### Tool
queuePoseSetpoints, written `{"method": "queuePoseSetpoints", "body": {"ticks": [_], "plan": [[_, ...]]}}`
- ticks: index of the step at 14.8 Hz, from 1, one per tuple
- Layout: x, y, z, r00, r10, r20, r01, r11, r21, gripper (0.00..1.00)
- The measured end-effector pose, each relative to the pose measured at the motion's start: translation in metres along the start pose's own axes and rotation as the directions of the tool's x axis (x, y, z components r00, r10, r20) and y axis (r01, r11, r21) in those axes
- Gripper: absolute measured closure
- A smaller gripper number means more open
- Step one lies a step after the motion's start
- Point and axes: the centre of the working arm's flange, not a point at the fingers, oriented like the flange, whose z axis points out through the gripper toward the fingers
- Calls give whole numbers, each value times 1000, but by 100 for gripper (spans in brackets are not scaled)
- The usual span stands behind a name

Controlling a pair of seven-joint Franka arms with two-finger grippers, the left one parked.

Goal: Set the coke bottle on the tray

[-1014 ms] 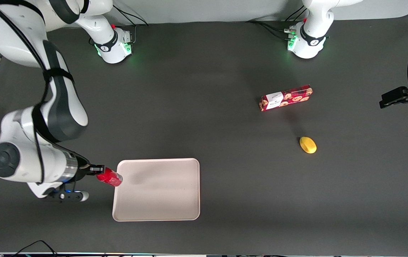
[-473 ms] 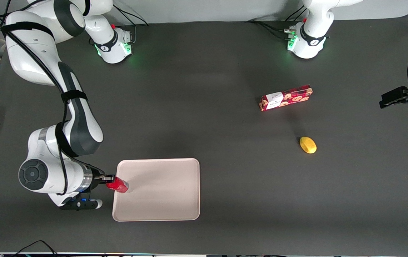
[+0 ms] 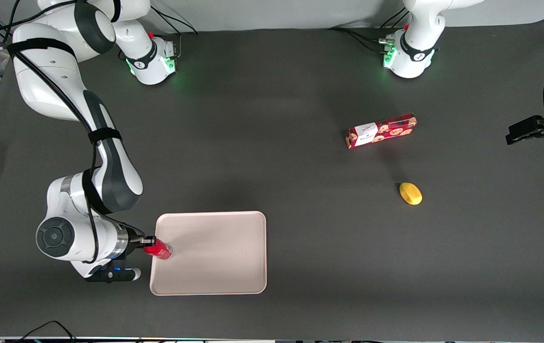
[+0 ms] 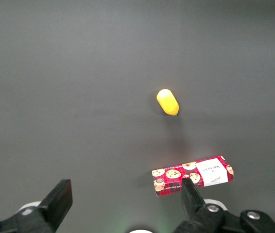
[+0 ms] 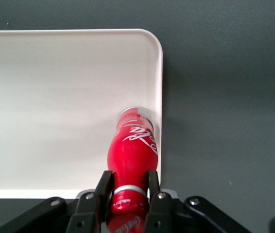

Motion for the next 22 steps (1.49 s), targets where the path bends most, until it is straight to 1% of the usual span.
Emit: {"method": "queuePoseSetpoints", "body": {"ticks": [3,4,5,6,8,10,11,12,14,15,17,20,22], "plan": [[1,0,1,1000,0,-6,0,1000,1,66],[1,0,1,1000,0,-8,0,1000,1,63],[2,0,0,1000,-1,-12,1,1000,0,62],[2,0,-2,1000,-3,-17,3,1000,-4,55],[3,-2,-5,1000,-7,-25,7,1000,-5,38],[3,-5,-9,999,-13,-32,13,1000,-2,16],[3,-6,-12,999,-14,-39,14,1000,-3,7],[4,-5,-19,998,-18,-54,17,1000,-15,0],[4,-3,-43,995,-27,-93,23,999,-44,0],[1,-2,-61,994,-28,-106,22,998,-54,0],[-13,4,-106,993,-23,-116,15,997,-70,0],[-47,27,-173,996,-33,-77,25,995,-100,0],[-68,41,-193,998,-28,-52,21,993,-112,0]]}}
